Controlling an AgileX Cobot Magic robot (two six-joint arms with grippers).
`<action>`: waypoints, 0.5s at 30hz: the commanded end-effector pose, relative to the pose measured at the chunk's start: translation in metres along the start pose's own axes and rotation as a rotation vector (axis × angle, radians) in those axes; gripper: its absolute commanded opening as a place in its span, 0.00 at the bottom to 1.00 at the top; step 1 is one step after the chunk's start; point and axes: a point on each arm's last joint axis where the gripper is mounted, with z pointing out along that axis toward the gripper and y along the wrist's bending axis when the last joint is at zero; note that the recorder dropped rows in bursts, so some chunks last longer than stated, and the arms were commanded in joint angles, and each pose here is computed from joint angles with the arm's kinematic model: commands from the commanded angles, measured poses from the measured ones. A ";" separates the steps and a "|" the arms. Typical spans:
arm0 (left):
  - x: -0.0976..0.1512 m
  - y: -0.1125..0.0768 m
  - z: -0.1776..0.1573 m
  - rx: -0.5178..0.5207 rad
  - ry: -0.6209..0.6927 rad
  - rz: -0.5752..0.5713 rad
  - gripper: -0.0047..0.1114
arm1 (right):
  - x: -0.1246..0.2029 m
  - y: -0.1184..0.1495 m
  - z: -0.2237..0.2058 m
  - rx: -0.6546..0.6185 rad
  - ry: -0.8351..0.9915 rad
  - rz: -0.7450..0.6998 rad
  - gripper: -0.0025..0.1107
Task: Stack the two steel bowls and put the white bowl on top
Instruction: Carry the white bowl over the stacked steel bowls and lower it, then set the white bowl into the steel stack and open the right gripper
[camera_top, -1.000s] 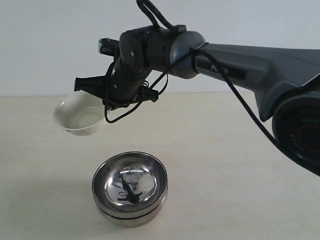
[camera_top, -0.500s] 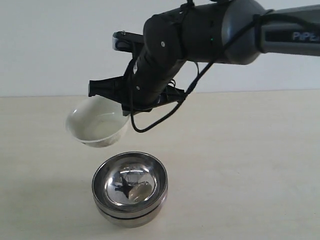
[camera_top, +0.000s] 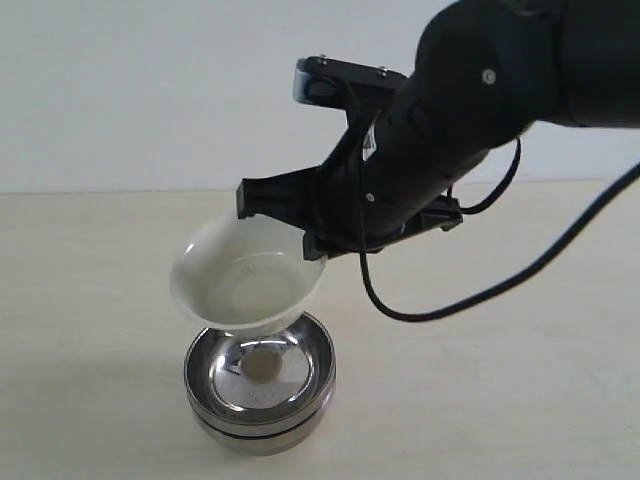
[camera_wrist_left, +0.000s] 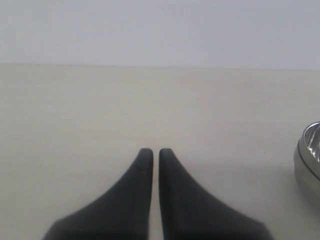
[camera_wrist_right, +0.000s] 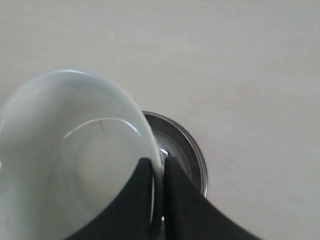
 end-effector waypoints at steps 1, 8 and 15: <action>0.001 0.000 0.000 -0.001 0.002 -0.015 0.07 | 0.014 -0.007 0.002 -0.015 -0.019 -0.002 0.02; 0.001 0.000 0.000 -0.001 0.002 -0.015 0.07 | 0.031 -0.015 0.016 -0.031 -0.026 0.022 0.02; 0.001 0.000 0.000 -0.001 0.002 -0.015 0.07 | 0.034 -0.017 0.020 -0.048 -0.048 0.038 0.02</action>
